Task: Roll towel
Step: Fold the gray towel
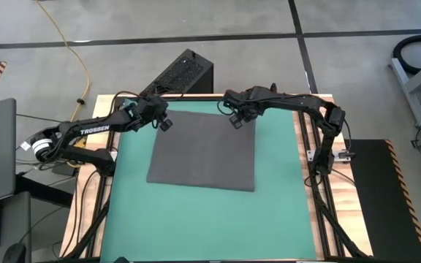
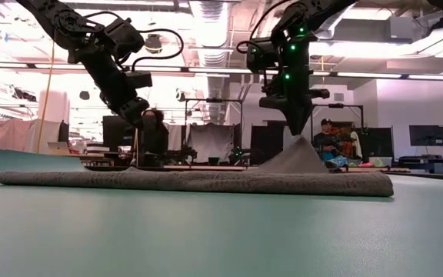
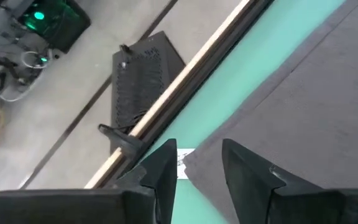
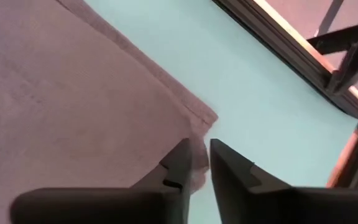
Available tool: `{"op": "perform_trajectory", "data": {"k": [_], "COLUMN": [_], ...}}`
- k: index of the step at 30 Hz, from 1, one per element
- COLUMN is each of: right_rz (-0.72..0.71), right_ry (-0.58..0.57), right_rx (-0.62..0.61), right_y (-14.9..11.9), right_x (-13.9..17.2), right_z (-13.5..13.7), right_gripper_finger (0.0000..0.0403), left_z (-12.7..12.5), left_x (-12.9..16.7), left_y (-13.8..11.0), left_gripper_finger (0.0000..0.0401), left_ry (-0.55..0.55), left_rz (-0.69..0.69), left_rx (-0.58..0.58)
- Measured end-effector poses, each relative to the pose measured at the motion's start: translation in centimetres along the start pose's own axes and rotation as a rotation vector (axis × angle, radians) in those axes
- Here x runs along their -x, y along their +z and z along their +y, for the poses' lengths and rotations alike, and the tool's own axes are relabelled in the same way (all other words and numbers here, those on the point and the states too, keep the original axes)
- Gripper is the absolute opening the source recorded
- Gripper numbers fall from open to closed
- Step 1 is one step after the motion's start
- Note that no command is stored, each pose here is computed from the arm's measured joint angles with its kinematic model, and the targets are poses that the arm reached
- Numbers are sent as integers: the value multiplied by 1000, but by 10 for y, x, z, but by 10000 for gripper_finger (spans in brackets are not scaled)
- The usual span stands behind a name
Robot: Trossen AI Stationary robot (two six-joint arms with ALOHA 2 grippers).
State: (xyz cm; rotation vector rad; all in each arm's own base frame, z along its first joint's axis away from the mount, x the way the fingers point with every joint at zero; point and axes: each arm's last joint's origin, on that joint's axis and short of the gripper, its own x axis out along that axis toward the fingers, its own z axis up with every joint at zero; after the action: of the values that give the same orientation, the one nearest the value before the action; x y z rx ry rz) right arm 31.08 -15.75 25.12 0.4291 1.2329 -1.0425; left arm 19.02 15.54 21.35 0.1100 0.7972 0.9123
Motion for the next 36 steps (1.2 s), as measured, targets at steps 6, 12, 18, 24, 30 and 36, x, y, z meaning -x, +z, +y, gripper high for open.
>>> {"op": "perform_trajectory", "data": {"k": [6, 12, 18, 24, 30, 36], "right_rz": [-1, -68, -173, -220, -533, -709], "right_ry": [-4, 89, 464, 721, 810, 759], "right_rx": [-10, 147, 502, 766, 598, 116], "right_y": [5, 12, -4, -60, -146, -217], "right_x": [-3, -1, 38, 91, 105, 87], "right_z": [-7, -2, 32, 82, 130, 140], "right_gripper_finger": [161, 193, 186, 179, 146, 81], "left_z": [-6, -16, -23, -11, -3, -21], "left_x": [1, 5, 51, 149, 194, 181], "left_y": [-1, 3, 26, 40, 11, -30], "left_gripper_finger": [119, 117, 92, 57, 14, 0], "left_ry": [-183, -561, -1096, -1080, -941, -1007], "left_rz": [-13, -70, -266, -451, -532, -603], "left_rx": [64, 150, 67, -103, 88, 313]}}
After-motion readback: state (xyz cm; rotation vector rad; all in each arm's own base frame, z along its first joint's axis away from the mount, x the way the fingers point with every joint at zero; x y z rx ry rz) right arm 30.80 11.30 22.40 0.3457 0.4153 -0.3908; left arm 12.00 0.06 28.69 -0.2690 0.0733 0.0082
